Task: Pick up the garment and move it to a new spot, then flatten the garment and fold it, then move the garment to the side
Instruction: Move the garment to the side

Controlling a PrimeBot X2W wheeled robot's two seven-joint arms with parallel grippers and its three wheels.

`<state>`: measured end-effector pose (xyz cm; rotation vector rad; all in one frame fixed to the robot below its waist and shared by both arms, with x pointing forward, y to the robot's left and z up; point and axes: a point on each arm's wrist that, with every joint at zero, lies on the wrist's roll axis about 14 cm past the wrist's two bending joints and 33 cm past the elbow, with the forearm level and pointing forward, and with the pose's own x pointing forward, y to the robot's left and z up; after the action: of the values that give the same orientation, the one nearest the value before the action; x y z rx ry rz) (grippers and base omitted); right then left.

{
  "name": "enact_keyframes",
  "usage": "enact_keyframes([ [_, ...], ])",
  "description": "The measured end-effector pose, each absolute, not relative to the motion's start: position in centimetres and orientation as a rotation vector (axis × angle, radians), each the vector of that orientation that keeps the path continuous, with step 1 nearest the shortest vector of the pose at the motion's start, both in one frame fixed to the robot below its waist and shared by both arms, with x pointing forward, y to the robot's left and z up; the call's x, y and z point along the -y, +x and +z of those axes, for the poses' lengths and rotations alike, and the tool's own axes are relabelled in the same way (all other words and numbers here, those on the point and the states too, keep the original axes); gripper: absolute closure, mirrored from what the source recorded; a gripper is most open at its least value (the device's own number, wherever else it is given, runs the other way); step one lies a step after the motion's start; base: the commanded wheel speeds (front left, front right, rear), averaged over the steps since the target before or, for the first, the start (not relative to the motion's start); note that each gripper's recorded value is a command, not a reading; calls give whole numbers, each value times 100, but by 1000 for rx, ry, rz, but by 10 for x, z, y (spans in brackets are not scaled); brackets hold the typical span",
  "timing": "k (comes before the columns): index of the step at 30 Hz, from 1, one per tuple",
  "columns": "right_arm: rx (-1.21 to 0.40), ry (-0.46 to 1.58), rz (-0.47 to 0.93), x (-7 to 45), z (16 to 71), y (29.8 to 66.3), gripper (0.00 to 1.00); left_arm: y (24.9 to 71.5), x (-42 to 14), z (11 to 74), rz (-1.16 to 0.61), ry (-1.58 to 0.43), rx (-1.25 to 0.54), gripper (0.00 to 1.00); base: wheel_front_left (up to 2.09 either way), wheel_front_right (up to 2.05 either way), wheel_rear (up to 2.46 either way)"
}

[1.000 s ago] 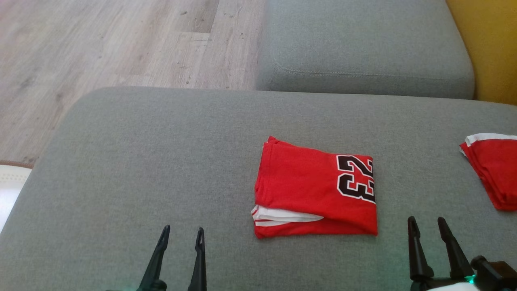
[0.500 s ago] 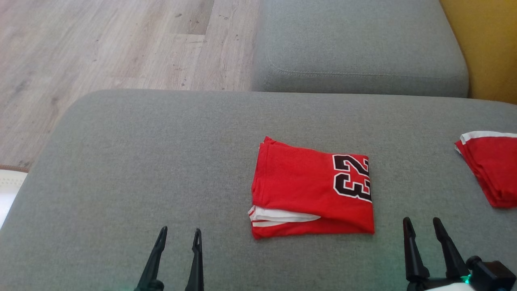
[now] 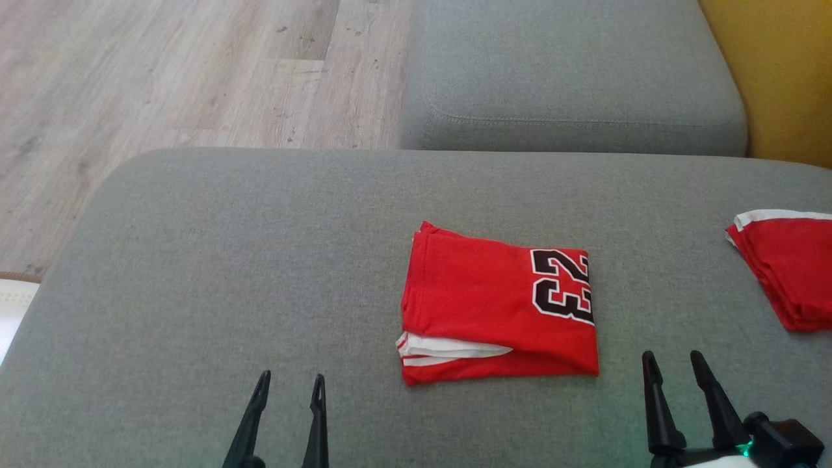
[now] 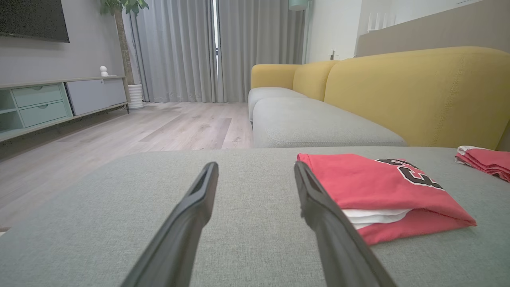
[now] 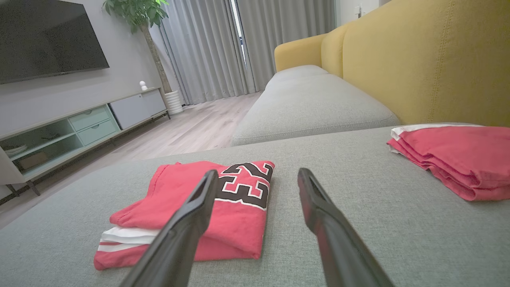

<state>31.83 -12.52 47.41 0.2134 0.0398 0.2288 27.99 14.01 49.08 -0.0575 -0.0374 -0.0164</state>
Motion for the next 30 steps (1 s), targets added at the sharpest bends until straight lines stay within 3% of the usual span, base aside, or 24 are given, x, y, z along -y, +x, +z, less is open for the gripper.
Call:
enact_keyframes([
  [18, -157, 225, 246, 118, 440, 328, 0, 284, -138, 467, -15, -71, -60, 0, 0, 0, 0],
  [30, -435, 390, 315, 88, 403, 398, 0, 328, -131, 468, -36, -74, -64, 0, 0, 0, 0],
])
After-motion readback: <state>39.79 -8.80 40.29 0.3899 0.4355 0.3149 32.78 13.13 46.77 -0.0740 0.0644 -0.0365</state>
